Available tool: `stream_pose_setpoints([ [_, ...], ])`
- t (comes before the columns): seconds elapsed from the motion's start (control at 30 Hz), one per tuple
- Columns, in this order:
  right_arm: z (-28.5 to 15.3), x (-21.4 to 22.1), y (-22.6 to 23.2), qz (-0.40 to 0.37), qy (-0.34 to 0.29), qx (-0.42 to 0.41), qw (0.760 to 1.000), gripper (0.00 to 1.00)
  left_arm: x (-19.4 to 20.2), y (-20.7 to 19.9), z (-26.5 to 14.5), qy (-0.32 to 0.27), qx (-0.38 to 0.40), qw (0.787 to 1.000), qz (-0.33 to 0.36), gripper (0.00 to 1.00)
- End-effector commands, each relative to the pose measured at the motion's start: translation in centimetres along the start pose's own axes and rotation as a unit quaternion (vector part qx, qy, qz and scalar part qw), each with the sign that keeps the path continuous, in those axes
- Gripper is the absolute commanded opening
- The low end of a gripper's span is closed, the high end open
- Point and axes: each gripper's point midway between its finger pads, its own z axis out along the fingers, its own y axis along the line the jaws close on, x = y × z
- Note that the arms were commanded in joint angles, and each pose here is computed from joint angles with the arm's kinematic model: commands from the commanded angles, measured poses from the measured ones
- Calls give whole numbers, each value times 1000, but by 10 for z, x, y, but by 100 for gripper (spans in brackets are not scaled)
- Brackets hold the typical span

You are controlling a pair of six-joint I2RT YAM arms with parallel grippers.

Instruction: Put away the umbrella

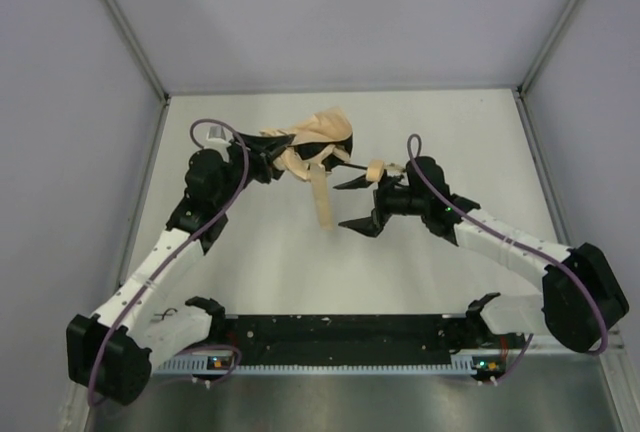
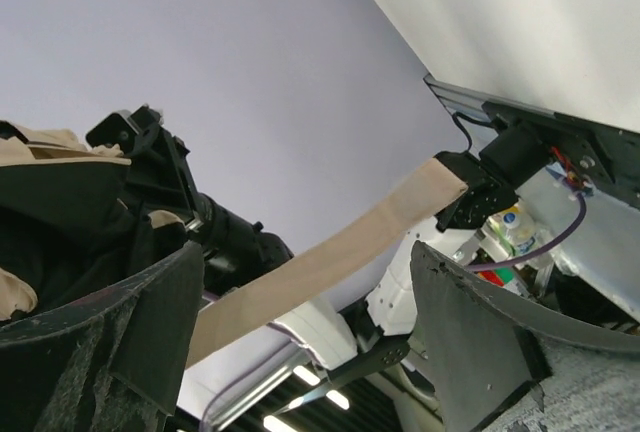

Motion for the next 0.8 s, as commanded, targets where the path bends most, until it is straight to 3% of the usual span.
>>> stream_pose_setpoints([
  [0.0, 4, 25, 29, 17, 17, -25, 999, 81, 7, -63, -5, 17, 92, 996, 11, 0],
  [0.33, 15, 28, 29, 33, 15, -20, 999, 74, 10, -77, -6, 23, 113, 993, 6, 0],
  [0.47, 21, 27, 37, 37, 19, -33, 999, 63, 12, -78, -9, 32, 121, 992, -11, 0],
  [0.6, 22, 28, 47, 23, 15, -47, 998, 40, 13, -78, -12, 34, 121, 992, -18, 0],
  [0.63, 23, 28, 49, 21, 14, -50, 998, 28, 14, -78, -12, 37, 119, 992, -24, 0],
  [0.67, 23, 28, 52, 14, 13, -59, 998, 9, 16, -77, -12, 43, 114, 992, -30, 0],
  [0.7, 25, 28, 57, -4, 15, -72, 997, 0, 18, -76, -11, 49, 111, 992, -39, 0],
  [0.77, 28, 33, 77, -65, 24, -119, 991, 0, 26, -77, -10, 71, 106, 990, -54, 0],
])
